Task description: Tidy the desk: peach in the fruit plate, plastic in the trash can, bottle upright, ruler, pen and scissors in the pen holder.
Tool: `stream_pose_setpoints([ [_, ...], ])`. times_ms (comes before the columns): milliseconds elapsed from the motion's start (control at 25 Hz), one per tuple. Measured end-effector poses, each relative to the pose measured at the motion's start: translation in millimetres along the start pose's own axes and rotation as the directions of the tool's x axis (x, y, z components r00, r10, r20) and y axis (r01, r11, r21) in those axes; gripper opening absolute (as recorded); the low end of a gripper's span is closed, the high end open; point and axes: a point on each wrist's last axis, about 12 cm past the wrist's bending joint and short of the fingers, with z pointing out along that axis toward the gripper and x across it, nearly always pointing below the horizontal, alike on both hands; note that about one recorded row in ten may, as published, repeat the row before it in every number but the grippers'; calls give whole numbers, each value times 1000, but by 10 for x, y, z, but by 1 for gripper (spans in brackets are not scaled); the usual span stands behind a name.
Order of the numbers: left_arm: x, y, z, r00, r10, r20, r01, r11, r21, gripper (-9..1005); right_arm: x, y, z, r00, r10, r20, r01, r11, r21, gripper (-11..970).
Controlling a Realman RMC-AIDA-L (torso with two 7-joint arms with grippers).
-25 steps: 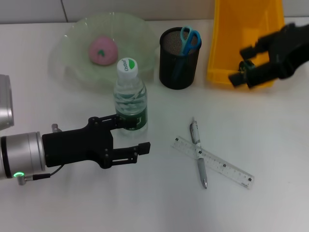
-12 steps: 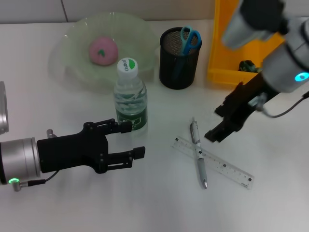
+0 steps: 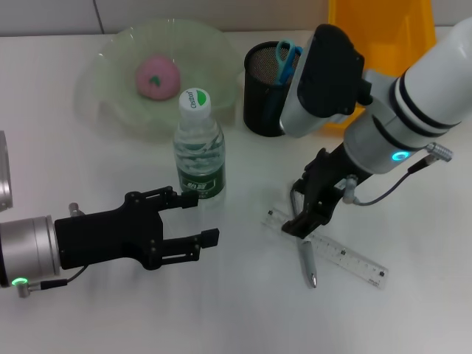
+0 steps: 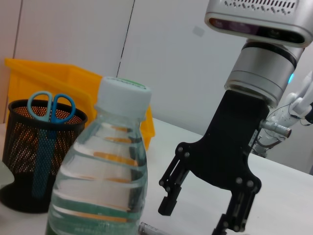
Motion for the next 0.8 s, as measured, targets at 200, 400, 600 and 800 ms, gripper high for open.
stream_pose_setpoints([
  [200, 12, -3, 5, 1000, 0, 3, 0, 1000, -3, 765, -31, 41, 53, 1000, -8, 14, 9, 1000, -15, 742],
  [400, 10, -1, 6, 1000, 0, 4, 0, 1000, -4, 765, -32, 57, 146, 1000, -4, 8, 4, 1000, -22, 743],
  [600, 6, 1, 9, 1000, 1, 4, -1, 1000, -4, 766, -38, 53, 196, 1000, 9, 26, -9, 1000, -24, 743],
  [800, 0, 3, 15, 1000, 3, 5, -3, 1000, -2, 766, -29, 55, 243, 1000, 9, 17, -9, 1000, -22, 695],
])
